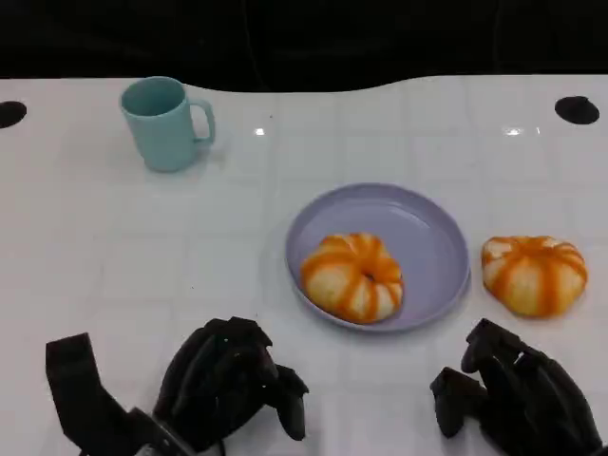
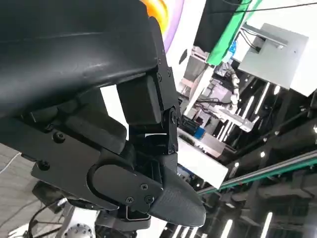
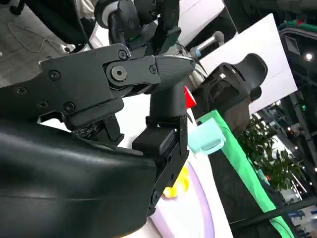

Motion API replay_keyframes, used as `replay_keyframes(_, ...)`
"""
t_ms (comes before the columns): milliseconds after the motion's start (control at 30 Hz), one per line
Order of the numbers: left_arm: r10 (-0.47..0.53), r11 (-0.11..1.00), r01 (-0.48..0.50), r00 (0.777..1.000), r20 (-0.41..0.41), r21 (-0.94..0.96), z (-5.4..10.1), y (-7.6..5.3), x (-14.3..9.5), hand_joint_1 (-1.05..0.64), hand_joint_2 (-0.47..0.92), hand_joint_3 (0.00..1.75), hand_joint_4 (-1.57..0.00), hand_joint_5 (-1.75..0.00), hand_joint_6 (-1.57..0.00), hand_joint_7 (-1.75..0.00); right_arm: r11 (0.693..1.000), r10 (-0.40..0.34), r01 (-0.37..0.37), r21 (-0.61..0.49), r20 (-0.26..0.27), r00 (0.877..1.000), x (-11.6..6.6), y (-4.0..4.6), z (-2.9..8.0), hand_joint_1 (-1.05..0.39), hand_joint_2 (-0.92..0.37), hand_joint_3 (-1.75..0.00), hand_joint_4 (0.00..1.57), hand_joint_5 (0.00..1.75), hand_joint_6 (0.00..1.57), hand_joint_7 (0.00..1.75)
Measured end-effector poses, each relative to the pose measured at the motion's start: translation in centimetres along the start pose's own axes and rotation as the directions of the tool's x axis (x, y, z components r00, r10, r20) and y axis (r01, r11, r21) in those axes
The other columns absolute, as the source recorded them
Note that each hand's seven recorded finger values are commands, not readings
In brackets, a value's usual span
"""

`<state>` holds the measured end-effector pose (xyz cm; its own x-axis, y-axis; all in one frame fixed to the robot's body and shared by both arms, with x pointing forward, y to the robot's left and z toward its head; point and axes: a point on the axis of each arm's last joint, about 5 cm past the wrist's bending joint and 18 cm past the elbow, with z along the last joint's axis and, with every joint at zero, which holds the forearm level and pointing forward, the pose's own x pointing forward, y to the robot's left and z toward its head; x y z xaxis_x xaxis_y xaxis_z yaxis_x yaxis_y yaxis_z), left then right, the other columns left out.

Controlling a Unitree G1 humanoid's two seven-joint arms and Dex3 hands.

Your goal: Grasp the bread from the table and place it into the plate.

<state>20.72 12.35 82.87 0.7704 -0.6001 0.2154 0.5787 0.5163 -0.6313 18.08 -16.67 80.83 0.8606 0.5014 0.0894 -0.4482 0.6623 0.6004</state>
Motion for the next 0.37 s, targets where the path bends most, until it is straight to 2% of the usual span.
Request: replay_keyframes(367, 0.016, 1.000, -0.016, 1.000, 0.000, -0.009, 0.09, 0.23, -0.35, -1.05, 0.74, 0.00, -1.57, -0.80, -1.57, -0.48, 1.000, -0.004, 0.004, 0.004, -0.007, 1.000, 0.04, -0.11, -0.06, -0.56, -0.92, -0.22, 0.77, 1.70, 0.67, 1.46)
